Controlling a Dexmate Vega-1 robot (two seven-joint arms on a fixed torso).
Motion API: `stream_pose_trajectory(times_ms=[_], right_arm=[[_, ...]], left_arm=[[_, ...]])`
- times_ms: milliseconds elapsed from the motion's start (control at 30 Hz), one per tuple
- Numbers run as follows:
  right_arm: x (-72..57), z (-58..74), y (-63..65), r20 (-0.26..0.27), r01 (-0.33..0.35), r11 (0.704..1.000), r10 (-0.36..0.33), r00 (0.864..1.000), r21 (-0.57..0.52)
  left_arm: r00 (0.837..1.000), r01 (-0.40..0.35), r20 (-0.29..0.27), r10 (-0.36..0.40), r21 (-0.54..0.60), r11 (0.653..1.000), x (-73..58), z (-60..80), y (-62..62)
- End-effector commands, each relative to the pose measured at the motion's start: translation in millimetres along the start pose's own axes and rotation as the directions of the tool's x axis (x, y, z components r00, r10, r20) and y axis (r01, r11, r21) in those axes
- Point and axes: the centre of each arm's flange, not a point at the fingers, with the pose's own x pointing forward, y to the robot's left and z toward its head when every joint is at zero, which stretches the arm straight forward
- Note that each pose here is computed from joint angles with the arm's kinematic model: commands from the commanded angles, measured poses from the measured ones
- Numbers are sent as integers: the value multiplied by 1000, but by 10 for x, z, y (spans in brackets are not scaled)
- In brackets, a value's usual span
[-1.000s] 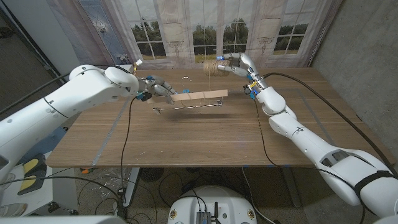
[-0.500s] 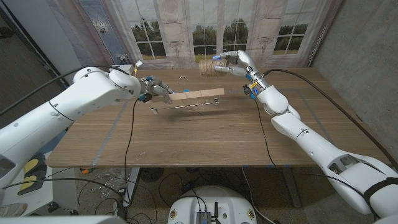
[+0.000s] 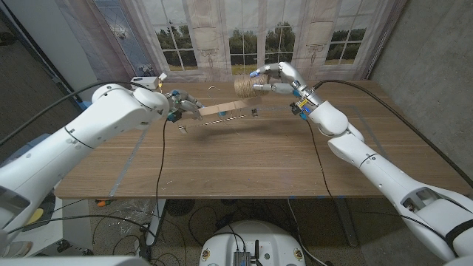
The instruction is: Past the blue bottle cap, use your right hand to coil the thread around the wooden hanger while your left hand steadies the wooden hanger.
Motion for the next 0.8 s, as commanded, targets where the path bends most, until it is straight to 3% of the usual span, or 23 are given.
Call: stream_pose_trajectory(times_ms=[33,333,800], right_arm=[[-36,-4,5,-107,-143,990,143,984,6],[-15,-34,12,-204,-212,977,205,957,-15],[71,-122,112,-337,-250,963,203,920,-104]], left_arm=[[994,-101,-36,99,-60,993,22,-67,7],[992,-111,-69,107,-43,993,62,-79,13],[986,-60,-158,60,7,998,178,-127,24]])
